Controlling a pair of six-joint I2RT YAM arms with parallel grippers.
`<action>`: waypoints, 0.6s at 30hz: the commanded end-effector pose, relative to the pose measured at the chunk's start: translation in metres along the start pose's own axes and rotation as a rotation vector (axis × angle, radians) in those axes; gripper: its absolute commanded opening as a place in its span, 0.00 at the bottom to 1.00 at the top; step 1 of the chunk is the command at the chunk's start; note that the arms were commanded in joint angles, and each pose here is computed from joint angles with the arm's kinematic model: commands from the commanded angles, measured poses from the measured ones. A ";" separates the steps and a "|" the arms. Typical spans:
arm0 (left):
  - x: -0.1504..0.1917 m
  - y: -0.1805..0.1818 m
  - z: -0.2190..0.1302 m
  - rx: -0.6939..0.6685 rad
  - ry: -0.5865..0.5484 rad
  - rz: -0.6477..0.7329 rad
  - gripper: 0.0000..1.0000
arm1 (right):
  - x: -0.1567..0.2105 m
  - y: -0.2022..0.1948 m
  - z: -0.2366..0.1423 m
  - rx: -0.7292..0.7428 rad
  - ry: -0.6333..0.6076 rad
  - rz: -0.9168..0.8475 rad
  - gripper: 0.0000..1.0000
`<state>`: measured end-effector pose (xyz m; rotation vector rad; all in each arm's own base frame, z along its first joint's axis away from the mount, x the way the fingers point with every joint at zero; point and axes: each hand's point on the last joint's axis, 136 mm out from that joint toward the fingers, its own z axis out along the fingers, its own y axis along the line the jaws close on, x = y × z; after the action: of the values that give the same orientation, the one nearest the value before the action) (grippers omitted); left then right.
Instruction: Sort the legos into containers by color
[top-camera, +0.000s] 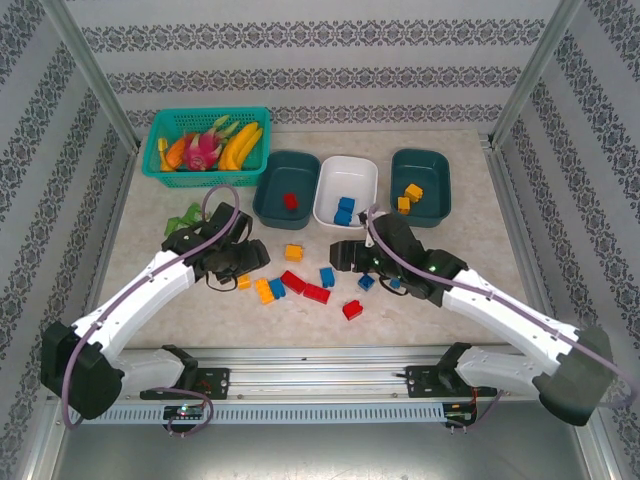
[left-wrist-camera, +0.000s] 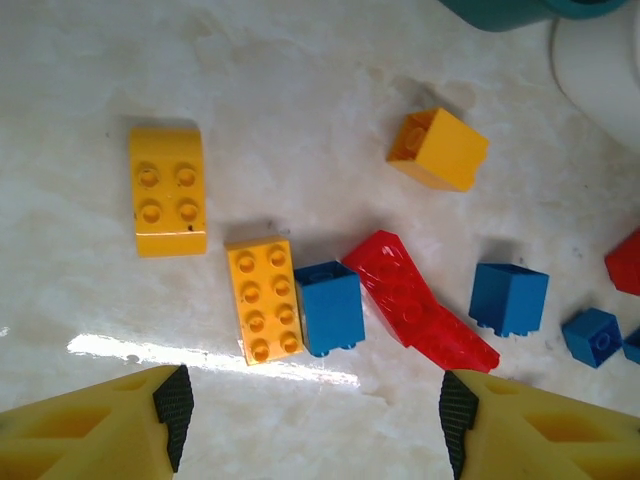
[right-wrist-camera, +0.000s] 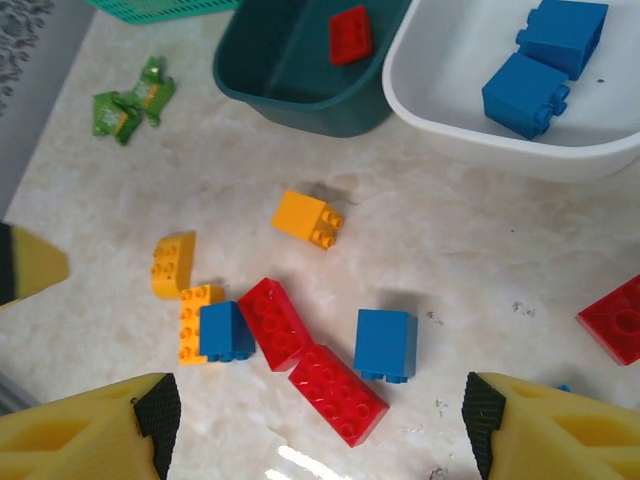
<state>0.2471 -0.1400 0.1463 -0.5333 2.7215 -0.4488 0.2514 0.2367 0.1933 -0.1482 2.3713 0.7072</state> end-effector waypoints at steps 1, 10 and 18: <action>0.006 -0.014 -0.001 0.061 -0.006 0.042 0.68 | -0.012 -0.001 0.003 0.047 -0.016 0.012 0.75; 0.009 -0.067 0.005 0.239 -0.009 0.121 0.60 | -0.014 -0.014 0.009 0.109 -0.016 0.063 0.72; 0.020 -0.070 0.046 0.025 0.110 0.152 0.54 | -0.001 -0.016 -0.001 0.082 0.014 0.061 0.70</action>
<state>0.2730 -0.2250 0.1341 -0.2609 2.7723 -0.5788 0.2617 0.2307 0.1878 -0.0602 2.4107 0.6389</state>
